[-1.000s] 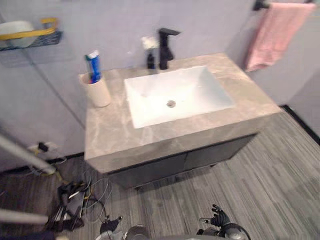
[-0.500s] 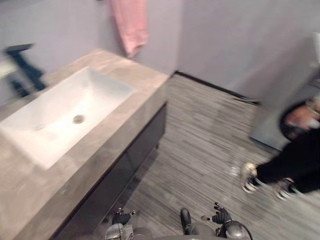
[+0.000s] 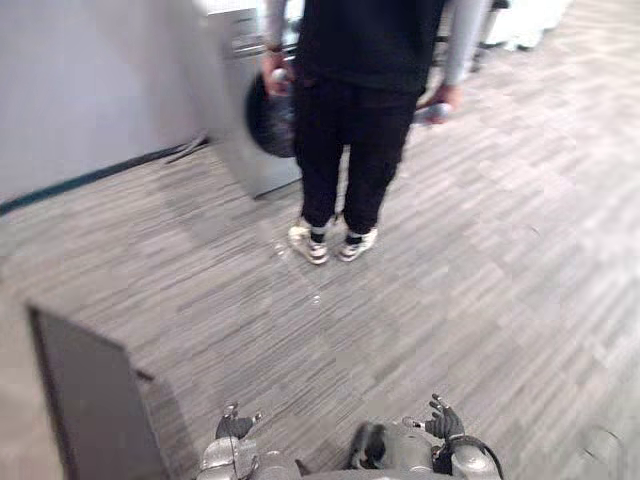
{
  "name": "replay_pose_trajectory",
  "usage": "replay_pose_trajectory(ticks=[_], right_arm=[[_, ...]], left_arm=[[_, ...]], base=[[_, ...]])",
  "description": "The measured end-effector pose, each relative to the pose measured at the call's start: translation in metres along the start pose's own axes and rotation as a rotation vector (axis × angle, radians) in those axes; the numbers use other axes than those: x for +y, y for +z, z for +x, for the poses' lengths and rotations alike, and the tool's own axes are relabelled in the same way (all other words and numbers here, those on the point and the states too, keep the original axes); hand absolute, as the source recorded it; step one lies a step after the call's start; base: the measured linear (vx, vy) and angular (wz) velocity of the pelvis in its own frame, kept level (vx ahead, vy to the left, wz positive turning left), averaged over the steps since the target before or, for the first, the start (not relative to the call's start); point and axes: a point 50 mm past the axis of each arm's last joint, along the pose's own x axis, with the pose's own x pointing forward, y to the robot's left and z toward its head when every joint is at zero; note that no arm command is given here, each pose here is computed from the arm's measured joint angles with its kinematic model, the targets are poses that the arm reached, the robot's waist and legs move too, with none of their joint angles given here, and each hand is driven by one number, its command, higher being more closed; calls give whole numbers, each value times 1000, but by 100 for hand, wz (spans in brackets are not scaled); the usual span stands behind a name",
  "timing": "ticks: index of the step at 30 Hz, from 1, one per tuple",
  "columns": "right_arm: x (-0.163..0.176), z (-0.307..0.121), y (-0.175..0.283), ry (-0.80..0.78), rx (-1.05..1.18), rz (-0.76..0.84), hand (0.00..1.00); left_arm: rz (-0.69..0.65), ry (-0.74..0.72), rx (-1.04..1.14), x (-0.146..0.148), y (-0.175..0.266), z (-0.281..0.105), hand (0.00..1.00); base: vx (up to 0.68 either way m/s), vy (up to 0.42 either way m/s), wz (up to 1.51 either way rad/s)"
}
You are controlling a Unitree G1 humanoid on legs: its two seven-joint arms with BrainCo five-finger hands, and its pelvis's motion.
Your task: Organize washtable
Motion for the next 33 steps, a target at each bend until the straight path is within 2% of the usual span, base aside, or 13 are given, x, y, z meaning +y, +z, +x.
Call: replay_pose_trajectory(ticks=[4, 12, 19, 24, 28, 29, 33], right_arm=[[1, 2, 0, 14, 13, -2, 0], [-7, 2, -3, -5, 33, 34, 0], [-10, 2, -8, -14, 66, 45, 0], [8, 0, -14, 34, 99, 44, 0], [9, 0, -16, 51, 113, 5, 0], [10, -1, -24, 69, 145, -36, 0], [10, -3, -30, 67, 166, -26, 0]], left_arm=[[30, 8, 51, 6, -14, -2, 0], [23, -24, 26, -7, -12, -4, 0], [-33, -10, -22, -9, -5, -5, 0], [-16, 8, -24, -3, -5, -4, 0], [37, -19, 4, -8, -12, -5, 0], [83, 7, 30, 6, -20, -5, 0], [107, 39, 69, 23, -31, -7, 0]], base=[[91, -178, -171], [189, -50, -155], [98, 327, -151], [123, 411, -124], [168, 421, -35], [280, 568, 75], [-12, 56, 16]])
